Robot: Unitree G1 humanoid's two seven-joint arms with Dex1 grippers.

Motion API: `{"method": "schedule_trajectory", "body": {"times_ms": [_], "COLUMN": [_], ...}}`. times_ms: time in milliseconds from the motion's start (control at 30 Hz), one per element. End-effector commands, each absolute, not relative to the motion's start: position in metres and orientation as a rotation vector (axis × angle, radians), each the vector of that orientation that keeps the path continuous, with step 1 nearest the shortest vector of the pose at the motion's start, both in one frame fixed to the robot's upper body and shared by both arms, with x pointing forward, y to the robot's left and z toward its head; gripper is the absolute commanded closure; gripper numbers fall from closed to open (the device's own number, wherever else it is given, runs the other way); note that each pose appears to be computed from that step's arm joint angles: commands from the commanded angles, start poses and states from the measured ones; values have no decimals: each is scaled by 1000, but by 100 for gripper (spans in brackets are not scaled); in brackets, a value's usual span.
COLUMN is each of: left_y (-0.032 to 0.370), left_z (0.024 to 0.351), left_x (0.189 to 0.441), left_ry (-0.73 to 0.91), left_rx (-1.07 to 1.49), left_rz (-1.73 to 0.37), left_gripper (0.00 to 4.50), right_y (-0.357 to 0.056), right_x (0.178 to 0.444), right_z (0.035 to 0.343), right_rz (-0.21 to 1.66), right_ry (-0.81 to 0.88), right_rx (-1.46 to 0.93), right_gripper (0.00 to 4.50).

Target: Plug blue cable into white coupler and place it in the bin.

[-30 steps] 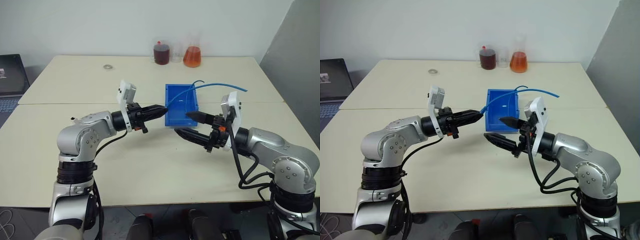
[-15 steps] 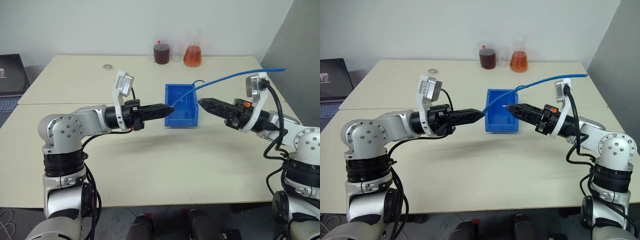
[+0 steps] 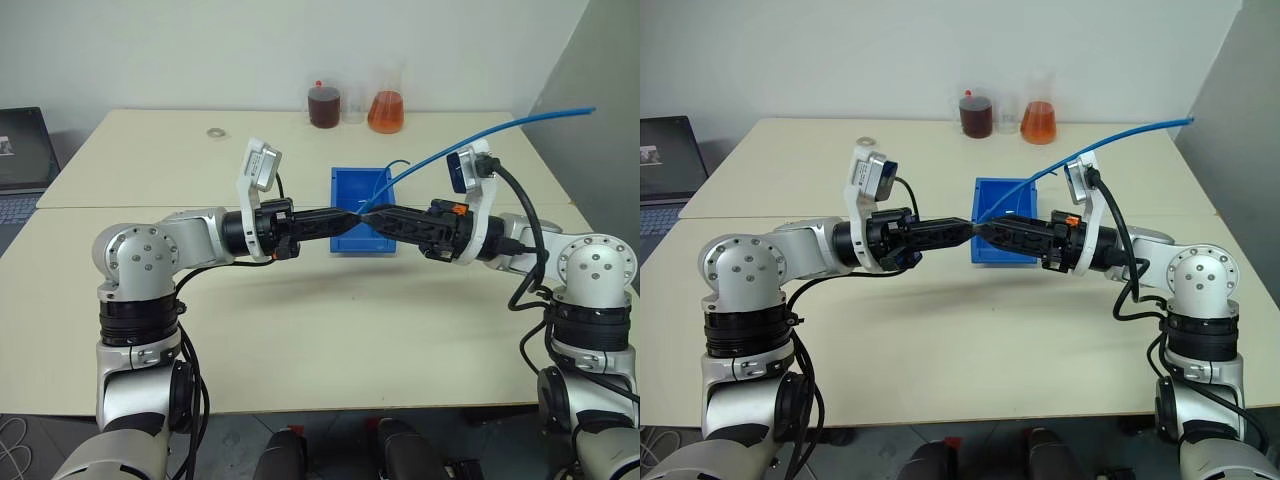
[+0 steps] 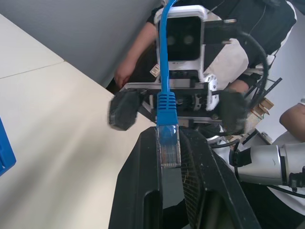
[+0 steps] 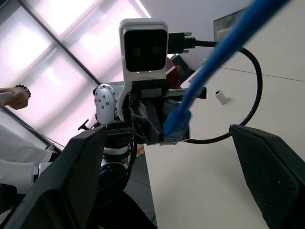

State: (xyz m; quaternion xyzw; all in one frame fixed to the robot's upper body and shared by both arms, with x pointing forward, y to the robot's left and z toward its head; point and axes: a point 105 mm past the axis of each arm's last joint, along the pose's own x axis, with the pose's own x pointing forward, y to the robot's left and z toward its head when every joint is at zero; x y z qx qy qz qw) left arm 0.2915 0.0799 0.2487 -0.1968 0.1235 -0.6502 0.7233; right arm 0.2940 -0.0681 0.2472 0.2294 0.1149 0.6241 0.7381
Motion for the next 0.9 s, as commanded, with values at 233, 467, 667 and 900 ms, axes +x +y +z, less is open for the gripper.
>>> {"method": "schedule_trajectory", "body": {"times_ms": [233,467,667,900], "left_y": [80,79,78,78], "left_z": [258,256,255,253], "left_x": [286,283,284,283], "left_ry": [232,240,238,236], "left_rx": [-391,-383,-385,-377], "left_rz": [-1456,-1462,-1461,-1460], "left_gripper": [427,427,427,427], "right_y": [-70,-67,-63,-58], "right_x": [296,296,292,287], "right_z": [259,260,259,257], "right_rz": [1406,1423,1449,1480], "right_ry": [199,202,215,229], "right_rx": [487,499,494,486], "right_gripper": [164,324,435,436]}}
